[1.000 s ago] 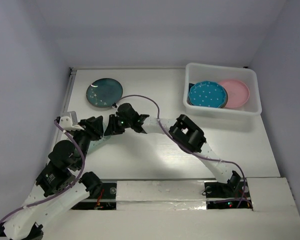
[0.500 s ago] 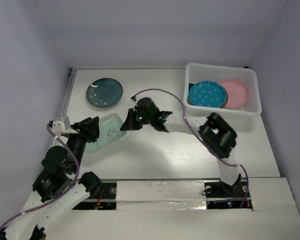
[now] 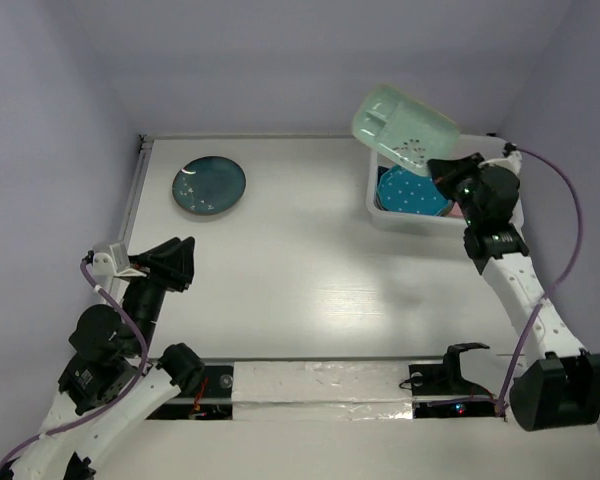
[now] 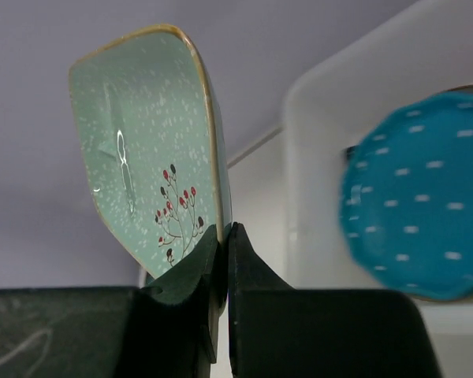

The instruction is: Place the plates into the plastic bin on the countertop

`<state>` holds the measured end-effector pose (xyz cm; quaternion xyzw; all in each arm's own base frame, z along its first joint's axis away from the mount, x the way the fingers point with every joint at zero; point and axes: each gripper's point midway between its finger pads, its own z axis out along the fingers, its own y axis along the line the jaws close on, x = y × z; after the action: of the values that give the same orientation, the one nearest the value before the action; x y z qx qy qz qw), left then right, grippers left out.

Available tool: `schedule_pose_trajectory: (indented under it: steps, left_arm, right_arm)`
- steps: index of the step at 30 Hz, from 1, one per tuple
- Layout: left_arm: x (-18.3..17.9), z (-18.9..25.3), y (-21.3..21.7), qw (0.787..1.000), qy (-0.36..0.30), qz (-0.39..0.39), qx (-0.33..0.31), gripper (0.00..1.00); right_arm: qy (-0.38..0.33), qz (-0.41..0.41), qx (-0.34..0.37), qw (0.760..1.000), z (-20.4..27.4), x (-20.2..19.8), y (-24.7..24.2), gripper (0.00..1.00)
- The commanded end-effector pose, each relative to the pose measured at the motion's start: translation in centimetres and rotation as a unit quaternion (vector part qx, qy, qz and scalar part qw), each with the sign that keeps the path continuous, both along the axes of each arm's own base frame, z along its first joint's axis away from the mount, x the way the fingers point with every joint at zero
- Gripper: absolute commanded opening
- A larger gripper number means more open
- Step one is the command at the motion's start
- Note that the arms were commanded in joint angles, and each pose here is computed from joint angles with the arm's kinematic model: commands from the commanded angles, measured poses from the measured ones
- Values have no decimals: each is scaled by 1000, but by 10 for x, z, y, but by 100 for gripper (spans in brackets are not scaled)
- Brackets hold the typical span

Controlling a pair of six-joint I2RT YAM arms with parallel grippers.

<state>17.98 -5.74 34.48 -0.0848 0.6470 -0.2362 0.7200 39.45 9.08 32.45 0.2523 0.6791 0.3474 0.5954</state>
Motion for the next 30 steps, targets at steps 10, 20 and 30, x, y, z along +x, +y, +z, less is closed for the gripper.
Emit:
schedule_pose_trajectory:
  steps: [10,20,30]
  left_arm:
    - [-6,13,1,999,-30,-9,-17,33]
    - [-5,11,2,1000,-25,-6,-16,32]
    - [-2,9,1,1000,-20,-3,-13,32]
  right_arm:
    - [70,-228,-88,967,-28,-7,-146,0]
    - [123,-168,-91,974,-66,39,-138,0]
    - [156,-127,-68,977,-112,51,-124,3]
